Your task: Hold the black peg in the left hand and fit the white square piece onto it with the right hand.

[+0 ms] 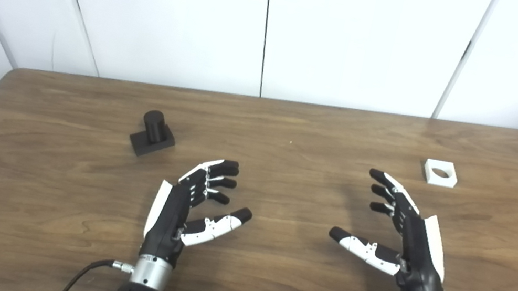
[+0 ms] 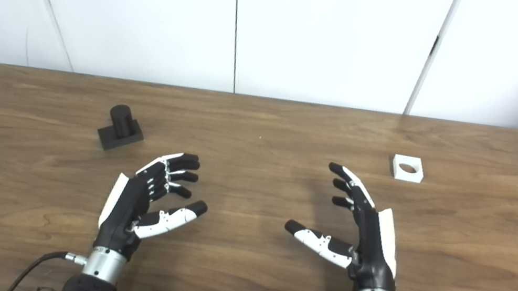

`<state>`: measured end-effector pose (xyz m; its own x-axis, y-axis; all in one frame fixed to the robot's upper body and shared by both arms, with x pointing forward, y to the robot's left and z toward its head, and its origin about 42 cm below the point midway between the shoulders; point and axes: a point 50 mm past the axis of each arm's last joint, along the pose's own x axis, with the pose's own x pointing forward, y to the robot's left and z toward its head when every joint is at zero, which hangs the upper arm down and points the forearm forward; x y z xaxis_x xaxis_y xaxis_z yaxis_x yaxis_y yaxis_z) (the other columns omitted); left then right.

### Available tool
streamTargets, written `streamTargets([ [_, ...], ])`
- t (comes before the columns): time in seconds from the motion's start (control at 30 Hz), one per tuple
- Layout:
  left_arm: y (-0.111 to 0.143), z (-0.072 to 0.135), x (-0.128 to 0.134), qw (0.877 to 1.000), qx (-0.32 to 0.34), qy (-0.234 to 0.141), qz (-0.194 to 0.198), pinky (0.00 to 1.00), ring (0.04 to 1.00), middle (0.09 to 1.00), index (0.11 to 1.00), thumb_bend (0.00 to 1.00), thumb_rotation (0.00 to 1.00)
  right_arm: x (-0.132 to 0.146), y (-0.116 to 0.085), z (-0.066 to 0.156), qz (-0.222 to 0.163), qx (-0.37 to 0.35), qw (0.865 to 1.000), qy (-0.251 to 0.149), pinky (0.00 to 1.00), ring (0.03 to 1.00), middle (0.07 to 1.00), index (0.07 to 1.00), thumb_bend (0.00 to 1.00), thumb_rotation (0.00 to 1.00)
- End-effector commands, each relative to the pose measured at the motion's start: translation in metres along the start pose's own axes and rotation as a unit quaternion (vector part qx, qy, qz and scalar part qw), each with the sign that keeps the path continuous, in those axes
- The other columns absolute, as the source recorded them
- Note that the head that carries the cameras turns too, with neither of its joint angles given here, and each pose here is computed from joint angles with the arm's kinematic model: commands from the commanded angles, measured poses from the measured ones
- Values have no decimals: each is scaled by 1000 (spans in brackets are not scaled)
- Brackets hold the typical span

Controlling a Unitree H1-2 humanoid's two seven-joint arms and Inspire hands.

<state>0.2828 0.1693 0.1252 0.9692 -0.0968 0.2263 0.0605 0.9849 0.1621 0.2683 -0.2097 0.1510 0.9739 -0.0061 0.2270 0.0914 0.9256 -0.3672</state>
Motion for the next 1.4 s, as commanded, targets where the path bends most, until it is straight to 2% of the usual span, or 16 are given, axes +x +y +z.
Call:
streamTargets([
  [0.0, 1, 11, 6, 1000, 0, -30, 1, 565, 705, 759, 720, 753, 244, 0, 0, 10, -10, 5, 999, -29, 716, 820, 868, 821, 797, 212],
  [0.13, -2, 12, 6, 1000, 0, -29, 0, 579, 707, 762, 724, 744, 235, -1, -3, 9, -10, 7, 999, -30, 708, 821, 868, 822, 800, 224],
  [0.33, -27, 9, 10, 1000, -7, -25, -6, 587, 697, 758, 727, 738, 230, -1, -23, -1, -9, 16, 999, -39, 663, 817, 870, 842, 752, 186],
  [0.5, -41, 5, 15, 1000, -3, -27, -6, 563, 686, 752, 726, 750, 232, -2, -32, -1, -6, 14, 1000, -21, 696, 842, 895, 858, 715, 138],
  [0.63, -45, 5, 18, 1000, 0, -27, -3, 562, 689, 746, 720, 767, 233, 0, -34, 2, -12, -18, 999, -33, 717, 829, 860, 834, 745, 151],
  [1.03, -35, 13, 20, 999, 26, -24, 25, 589, 684, 729, 695, 744, 218, 2, -39, 8, -8, -21, 999, -34, 663, 798, 852, 823, 756, 133],
  [1.23, -19, 22, 23, 998, 39, -35, 30, 599, 693, 725, 673, 741, 203, 2, -38, 13, -6, -20, 999, -28, 660, 803, 856, 826, 752, 120],
  [1.37, -2, 30, 27, 997, 54, -46, 35, 586, 687, 713, 660, 744, 156, 3, -39, 14, -7, -21, 999, -30, 654, 793, 845, 813, 756, 101],
])
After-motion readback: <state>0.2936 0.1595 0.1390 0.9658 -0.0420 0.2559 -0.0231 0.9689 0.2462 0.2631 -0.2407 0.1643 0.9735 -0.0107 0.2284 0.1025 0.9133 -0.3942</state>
